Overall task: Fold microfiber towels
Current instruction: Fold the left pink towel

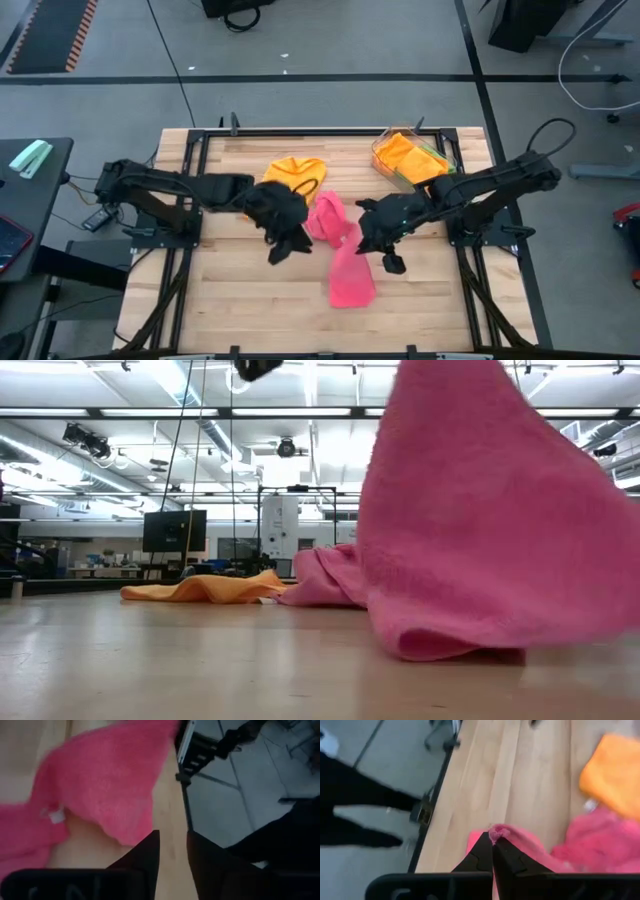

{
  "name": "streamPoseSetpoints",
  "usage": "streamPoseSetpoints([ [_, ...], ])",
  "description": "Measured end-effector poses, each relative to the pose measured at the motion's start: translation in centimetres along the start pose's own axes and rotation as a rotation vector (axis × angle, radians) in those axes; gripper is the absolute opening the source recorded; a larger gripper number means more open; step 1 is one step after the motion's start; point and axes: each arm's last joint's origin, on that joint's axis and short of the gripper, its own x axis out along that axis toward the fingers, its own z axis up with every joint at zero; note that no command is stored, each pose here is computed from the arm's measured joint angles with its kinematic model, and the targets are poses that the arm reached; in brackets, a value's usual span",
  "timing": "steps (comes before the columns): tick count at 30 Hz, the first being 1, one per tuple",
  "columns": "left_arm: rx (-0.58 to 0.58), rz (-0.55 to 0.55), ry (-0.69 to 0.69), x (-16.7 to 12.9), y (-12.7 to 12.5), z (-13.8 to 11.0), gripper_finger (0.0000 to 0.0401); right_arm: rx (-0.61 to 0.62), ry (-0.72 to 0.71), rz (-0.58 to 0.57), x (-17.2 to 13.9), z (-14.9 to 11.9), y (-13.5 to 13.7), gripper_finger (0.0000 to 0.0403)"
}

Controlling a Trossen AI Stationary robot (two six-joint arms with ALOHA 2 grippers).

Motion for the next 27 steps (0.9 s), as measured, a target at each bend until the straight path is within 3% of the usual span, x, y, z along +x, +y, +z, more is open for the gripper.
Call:
streamPoseSetpoints([
  [6,0.204,0.176,-0.064,2.3,-1.1,-0.6,0.0173,-0.003,0.047,0.029,-2.0,0.8,1.0,0.0002],
  [10,0.221,0.131,-0.185,2.8,-1.0,0.8,0.0222,0.067,-0.019,0.015,-5.2,2.9,1.4,0.0002],
  [14,0.225,0.111,-0.253,2.3,-0.5,2.0,0.0238,0.096,-0.115,0.006,-9.2,4.8,1.8,0.0002],
  [21,0.266,0.129,-0.384,-0.3,-0.2,5.0,0.0235,0.025,-0.198,0.220,-13.6,6.4,3.3,0.0002],
  [27,0.334,0.040,-0.490,-0.5,0.0,6.4,0.0242,0.128,-0.084,0.430,-12.1,6.8,3.8,0.0002],
])
